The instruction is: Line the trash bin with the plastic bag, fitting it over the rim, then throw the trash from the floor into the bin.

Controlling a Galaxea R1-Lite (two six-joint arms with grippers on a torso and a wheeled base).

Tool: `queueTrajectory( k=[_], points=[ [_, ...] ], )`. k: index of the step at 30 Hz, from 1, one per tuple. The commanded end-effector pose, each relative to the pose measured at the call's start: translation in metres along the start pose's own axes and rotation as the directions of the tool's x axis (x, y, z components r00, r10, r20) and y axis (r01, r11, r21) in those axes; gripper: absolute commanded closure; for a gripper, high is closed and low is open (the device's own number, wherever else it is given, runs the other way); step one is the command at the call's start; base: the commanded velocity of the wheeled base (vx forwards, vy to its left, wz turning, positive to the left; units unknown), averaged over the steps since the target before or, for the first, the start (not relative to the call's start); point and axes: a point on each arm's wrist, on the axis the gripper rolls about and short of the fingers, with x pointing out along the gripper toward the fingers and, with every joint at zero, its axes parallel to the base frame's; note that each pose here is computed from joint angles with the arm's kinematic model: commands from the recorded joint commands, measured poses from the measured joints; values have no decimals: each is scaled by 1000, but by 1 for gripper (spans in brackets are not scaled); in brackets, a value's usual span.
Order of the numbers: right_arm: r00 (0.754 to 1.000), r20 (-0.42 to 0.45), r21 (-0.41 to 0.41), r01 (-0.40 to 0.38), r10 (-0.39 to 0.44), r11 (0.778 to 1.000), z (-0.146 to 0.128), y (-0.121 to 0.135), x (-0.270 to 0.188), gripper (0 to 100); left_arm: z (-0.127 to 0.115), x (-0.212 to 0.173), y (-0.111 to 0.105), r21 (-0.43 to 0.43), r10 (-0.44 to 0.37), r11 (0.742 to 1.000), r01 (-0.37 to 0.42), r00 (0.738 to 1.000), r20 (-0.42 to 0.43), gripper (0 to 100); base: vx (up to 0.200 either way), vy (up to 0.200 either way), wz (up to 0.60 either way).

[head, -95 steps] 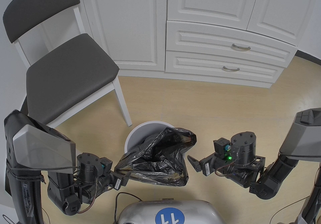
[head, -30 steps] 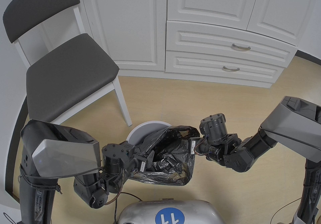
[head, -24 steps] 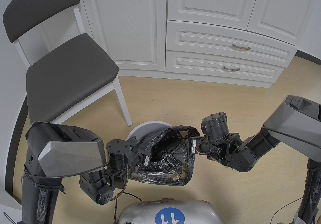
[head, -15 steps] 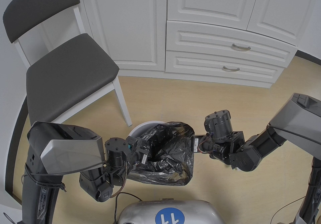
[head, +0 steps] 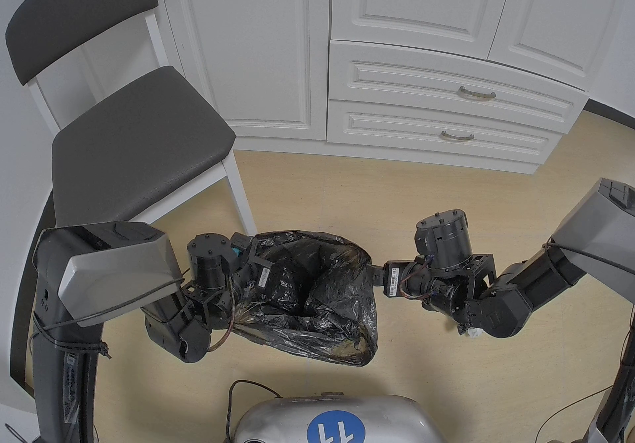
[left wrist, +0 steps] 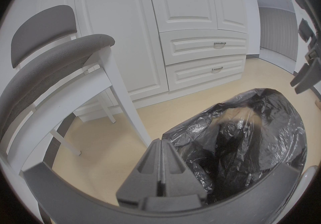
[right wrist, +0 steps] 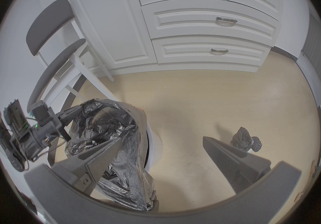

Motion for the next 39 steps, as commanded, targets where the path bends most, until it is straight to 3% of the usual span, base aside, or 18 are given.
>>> queueTrajectory(
  k=[1, 11, 24, 25, 33, 39],
  points=[
    [1000, 6, -2, -10, 10, 1000, 1, 2, -4, 0, 16, 10, 13, -12, 37, 999, -36, 999, 23, 100, 0, 0, 0],
    [1000, 13, -1, -13, 13, 1000, 4, 2, -8, 0, 20, 33, 31, 0, 70, 998, -70, 996, -57, 100, 0, 0, 0],
    [1000, 9, -4, -11, 12, 1000, 3, 1, -9, 0, 5, 49, 26, 9, 58, 998, -58, 994, -89, 100, 0, 0, 0],
    [1000, 10, -3, -12, 12, 1000, 3, 1, -10, 0, 5, 49, 25, 13, 57, 998, -56, 994, -94, 0, 0, 0, 0],
    [1000, 15, -1, -14, 14, 1000, 5, 1, -11, 0, 5, 49, 26, 21, 54, 998, -52, 993, -100, 0, 0, 0, 0],
    [999, 37, 7, -23, 22, 1000, 15, 1, -22, 0, 19, 28, 29, 8, 49, 999, -48, 996, -79, 0, 0, 0, 0]
  ],
)
